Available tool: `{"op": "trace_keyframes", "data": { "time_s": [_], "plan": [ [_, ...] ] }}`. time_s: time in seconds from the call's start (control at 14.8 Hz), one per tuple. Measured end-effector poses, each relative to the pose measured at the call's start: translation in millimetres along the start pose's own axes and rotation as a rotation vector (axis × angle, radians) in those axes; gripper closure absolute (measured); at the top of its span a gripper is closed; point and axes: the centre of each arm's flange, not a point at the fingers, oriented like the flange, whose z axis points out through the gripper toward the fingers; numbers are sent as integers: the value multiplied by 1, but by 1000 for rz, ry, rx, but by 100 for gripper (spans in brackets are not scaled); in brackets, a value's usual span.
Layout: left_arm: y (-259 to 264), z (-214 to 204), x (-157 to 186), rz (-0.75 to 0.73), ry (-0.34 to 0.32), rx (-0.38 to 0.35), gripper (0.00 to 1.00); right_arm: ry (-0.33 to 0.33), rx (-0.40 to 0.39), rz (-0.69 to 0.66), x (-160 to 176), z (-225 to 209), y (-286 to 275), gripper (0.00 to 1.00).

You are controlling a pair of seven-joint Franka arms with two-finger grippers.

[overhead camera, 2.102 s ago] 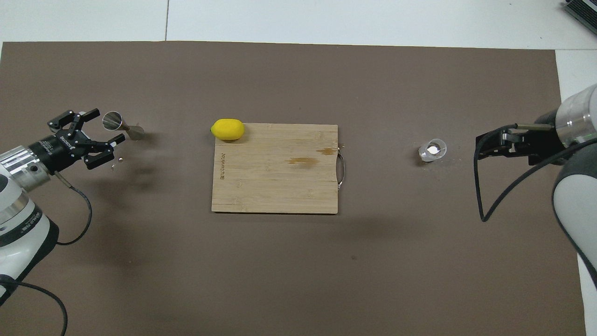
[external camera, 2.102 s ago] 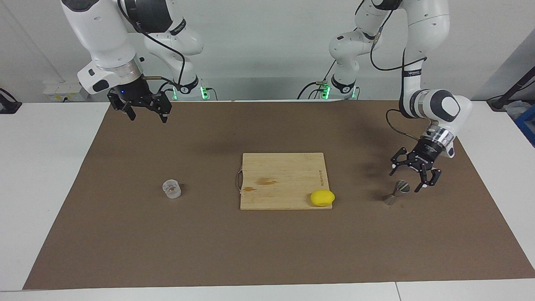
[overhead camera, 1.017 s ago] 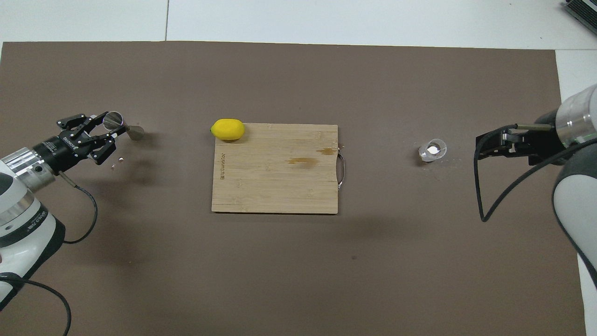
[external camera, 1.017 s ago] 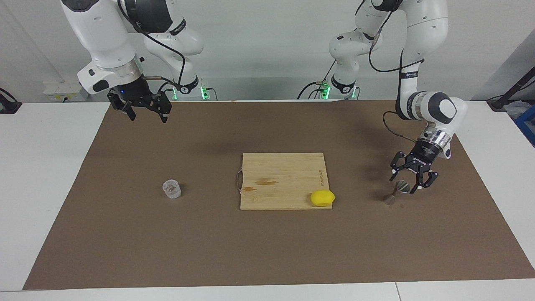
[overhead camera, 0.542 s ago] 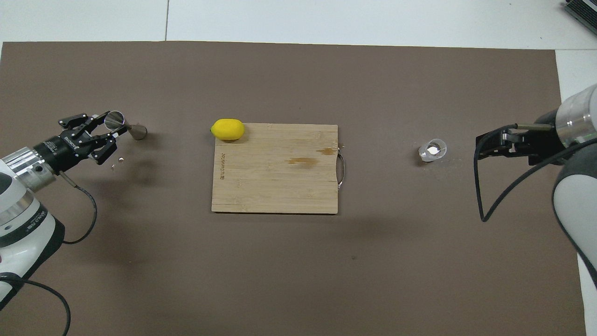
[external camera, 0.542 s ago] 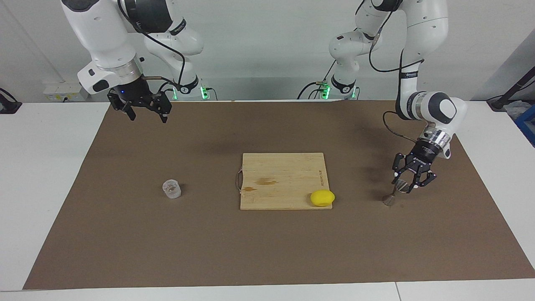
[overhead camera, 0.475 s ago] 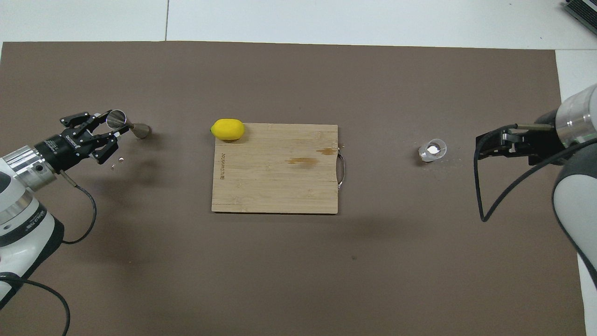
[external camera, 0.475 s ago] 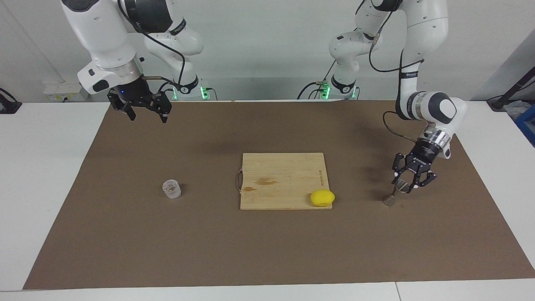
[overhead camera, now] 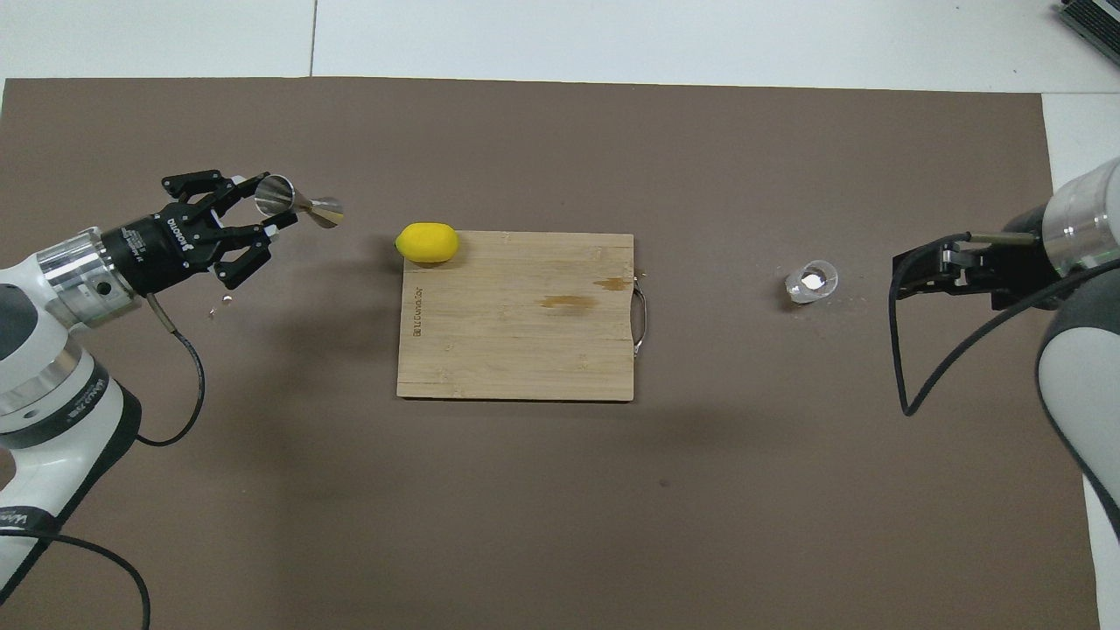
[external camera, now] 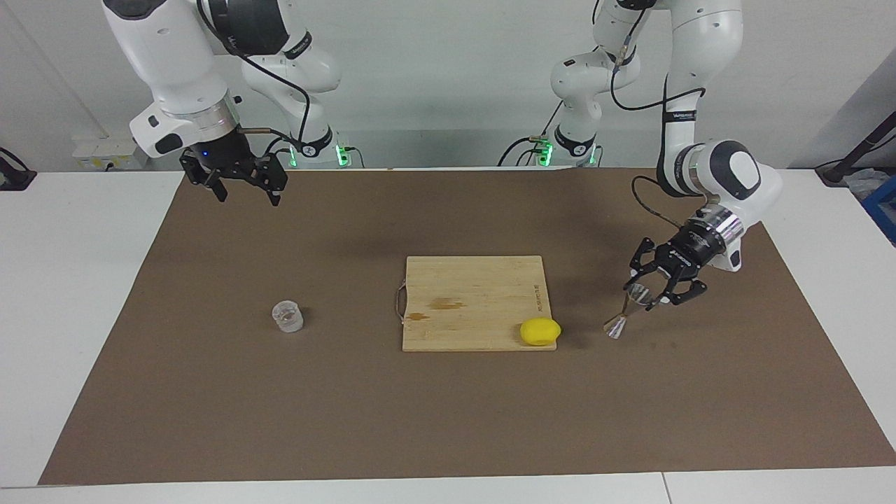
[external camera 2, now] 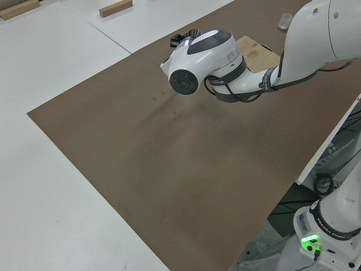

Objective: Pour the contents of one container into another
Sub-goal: 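Carry the metal cup with the left gripper over the wooden board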

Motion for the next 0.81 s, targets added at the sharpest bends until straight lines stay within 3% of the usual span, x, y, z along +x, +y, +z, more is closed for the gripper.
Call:
{"op": "trace_keyframes", "data": {
  "time_s": [0.27, 0.81],
  "plan": [
    [-53, 68, -28, -37, 24, 113, 50, 0, 0, 0, 0, 0, 0, 0],
    [-164, 176, -41, -62, 107, 69, 50, -1, 1, 49, 5, 0, 27, 0]
  ]
}}
